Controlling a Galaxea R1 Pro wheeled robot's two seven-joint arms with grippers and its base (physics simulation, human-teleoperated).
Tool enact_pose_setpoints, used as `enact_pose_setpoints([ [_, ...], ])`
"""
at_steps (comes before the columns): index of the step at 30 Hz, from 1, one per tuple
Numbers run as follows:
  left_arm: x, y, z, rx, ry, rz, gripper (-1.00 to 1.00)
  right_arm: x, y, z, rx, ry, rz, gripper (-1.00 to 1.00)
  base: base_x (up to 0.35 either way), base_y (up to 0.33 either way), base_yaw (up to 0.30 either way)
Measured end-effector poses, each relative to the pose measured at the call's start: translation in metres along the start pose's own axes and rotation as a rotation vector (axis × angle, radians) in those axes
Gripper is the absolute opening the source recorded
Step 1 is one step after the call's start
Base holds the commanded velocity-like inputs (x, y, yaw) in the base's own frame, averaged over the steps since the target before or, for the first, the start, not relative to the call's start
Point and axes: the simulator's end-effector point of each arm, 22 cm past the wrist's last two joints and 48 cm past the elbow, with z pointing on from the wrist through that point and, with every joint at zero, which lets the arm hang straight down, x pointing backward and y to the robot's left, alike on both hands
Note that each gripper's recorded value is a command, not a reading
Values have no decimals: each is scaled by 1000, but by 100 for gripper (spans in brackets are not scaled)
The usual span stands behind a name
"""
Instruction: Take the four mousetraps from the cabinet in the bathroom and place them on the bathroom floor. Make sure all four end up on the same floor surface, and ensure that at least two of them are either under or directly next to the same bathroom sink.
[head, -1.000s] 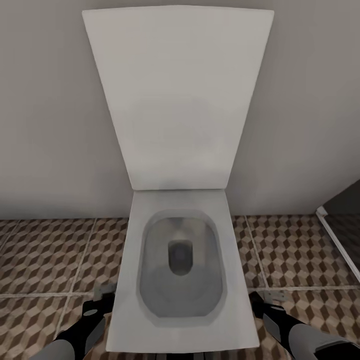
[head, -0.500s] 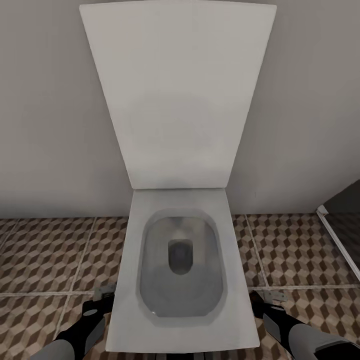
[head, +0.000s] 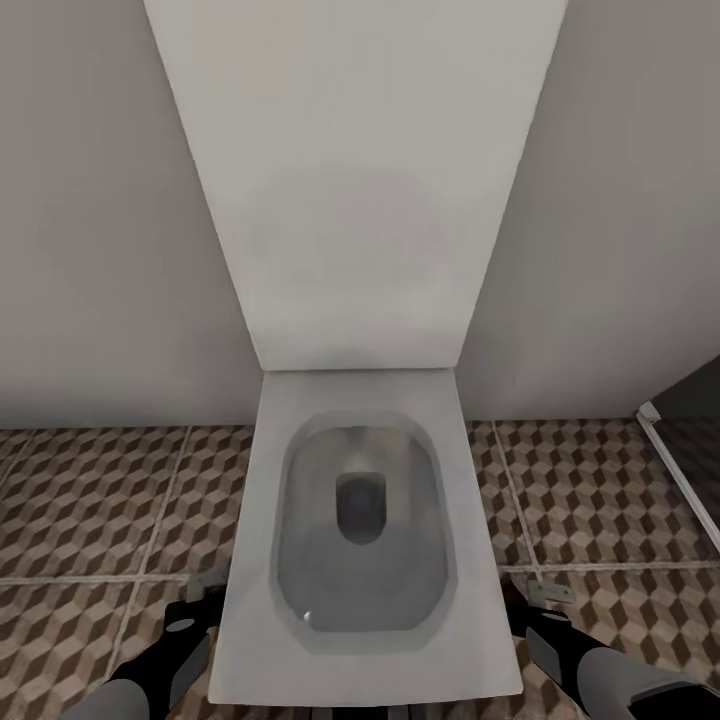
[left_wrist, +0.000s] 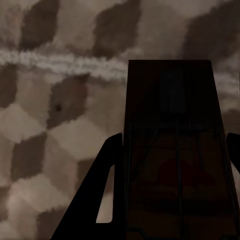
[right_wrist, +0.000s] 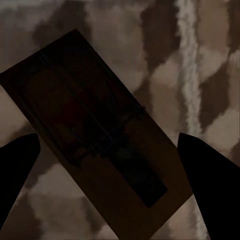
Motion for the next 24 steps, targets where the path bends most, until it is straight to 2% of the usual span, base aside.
enact_pose_setpoints([
  [24, 17, -1, 7, -3, 31, 10, -100, 15, 0, 9, 4, 29, -12, -100, 0, 0, 0],
])
